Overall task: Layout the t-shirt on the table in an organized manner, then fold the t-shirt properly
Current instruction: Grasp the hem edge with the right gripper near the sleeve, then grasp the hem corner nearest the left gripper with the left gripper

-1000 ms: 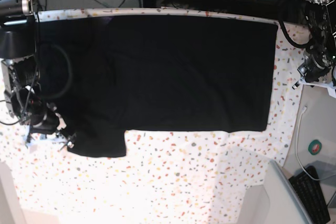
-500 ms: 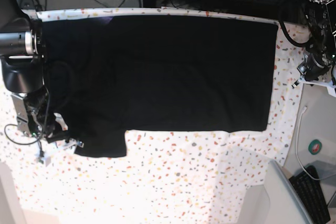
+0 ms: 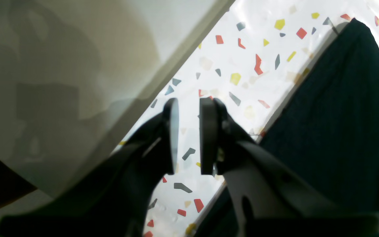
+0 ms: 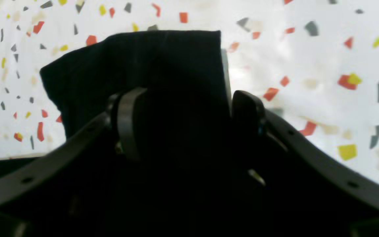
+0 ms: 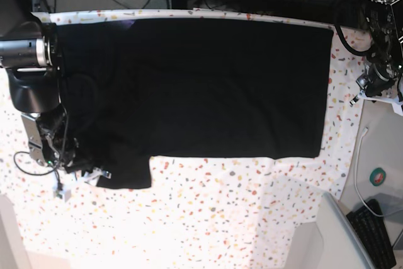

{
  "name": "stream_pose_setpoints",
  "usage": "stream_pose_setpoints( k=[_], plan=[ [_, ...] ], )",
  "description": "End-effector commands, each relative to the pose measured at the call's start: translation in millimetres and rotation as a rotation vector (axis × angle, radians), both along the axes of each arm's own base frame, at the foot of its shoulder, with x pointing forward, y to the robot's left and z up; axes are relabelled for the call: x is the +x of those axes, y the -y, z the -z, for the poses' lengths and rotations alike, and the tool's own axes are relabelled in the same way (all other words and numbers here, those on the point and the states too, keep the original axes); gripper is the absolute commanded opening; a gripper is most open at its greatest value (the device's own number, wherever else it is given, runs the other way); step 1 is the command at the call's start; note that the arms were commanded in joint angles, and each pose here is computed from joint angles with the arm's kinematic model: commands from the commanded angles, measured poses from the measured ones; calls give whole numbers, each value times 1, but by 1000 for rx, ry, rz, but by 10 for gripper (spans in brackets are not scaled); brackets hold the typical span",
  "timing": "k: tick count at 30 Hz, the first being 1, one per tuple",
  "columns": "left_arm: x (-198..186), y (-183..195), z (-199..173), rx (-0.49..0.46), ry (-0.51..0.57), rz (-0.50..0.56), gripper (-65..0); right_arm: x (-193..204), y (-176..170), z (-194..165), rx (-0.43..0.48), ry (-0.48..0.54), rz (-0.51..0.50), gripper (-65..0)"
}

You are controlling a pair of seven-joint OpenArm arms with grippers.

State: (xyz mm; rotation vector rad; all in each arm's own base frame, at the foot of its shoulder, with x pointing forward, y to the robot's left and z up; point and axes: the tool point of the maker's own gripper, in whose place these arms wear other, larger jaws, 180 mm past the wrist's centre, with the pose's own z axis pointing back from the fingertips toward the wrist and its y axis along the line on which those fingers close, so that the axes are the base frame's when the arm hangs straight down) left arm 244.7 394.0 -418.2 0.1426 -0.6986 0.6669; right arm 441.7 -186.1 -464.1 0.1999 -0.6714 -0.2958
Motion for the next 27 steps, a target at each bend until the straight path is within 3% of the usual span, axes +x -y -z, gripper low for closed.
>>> stream_pose_setpoints(
  k=[1, 8, 15, 20, 25, 27],
  plan=[
    [8, -10, -15, 36, 37, 5, -550, 20, 9, -22, -11, 70, 8, -318],
    [8, -10, -15, 37, 36, 5, -551, 16, 10, -13, -14, 74, 27, -342],
    [8, -10, -14, 36, 36, 5, -551, 18, 13, -14, -20, 105, 43, -650],
    [10, -7, -14, 34, 36, 13, -551, 25, 13, -25, -18, 132, 38, -650],
    [25, -8, -20, 27, 66, 4, -535, 22, -4, -53, -16, 186, -35, -650],
    [33, -11, -17, 8, 70, -17, -469, 18, -12, -62, -14, 204, -62, -650]
  ],
)
